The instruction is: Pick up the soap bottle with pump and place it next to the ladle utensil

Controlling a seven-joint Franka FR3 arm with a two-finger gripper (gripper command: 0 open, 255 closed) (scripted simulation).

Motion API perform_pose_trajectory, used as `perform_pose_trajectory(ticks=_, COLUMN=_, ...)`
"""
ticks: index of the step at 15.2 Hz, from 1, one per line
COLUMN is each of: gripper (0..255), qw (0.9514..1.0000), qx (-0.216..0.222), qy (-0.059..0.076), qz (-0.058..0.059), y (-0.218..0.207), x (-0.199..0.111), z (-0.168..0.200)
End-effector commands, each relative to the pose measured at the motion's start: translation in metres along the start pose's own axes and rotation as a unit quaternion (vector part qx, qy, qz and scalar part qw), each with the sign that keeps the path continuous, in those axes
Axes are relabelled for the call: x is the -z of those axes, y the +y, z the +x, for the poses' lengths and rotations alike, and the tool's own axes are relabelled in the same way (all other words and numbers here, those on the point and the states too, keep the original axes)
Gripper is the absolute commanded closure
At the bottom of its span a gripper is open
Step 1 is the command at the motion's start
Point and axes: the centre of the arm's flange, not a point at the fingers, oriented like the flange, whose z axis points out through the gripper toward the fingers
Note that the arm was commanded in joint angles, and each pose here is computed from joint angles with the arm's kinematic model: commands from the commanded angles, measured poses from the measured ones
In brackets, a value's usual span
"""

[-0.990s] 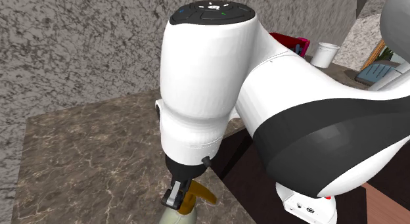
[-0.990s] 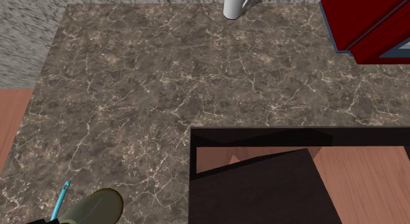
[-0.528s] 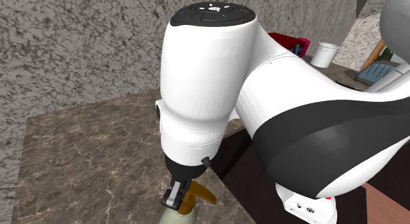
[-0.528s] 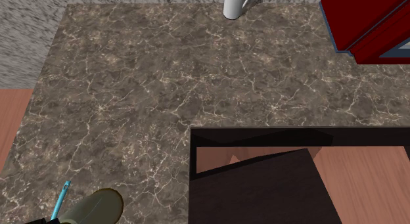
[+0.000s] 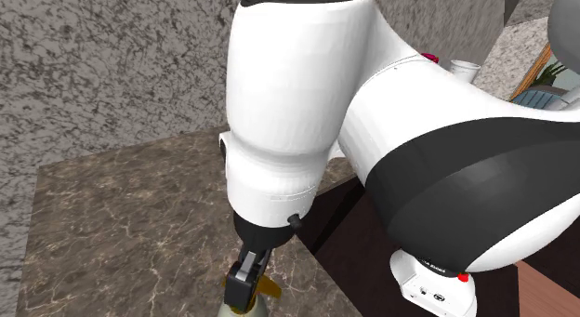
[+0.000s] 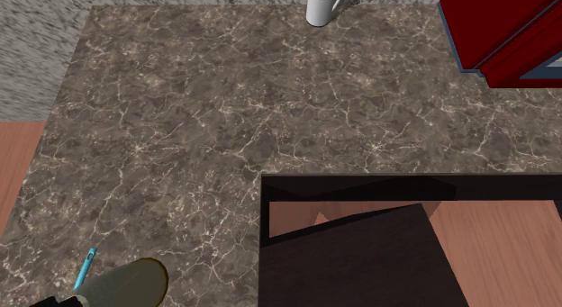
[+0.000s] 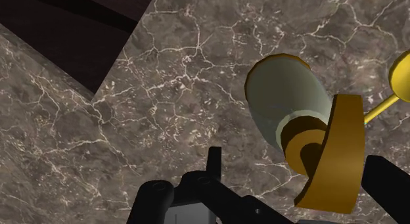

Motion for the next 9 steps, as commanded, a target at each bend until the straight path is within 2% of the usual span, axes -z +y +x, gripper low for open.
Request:
perform_pose_trajectory(ticks=1, gripper=0, qw=1.0000, qx=0.000, qy=0.000, qz=0.000, y=0.001, x=0.024, z=0.000)
perform_pose_trajectory(ticks=2, gripper=0, qw=1.0000, qx=0.000, qy=0.000, qz=0.000, y=0.001, x=0.034, z=0.000)
perform_pose_trajectory(ticks=9, gripper=0, qw=1.0000, qx=0.000, qy=0.000, qz=0.000, y=0.001, x=0.034, z=0.000)
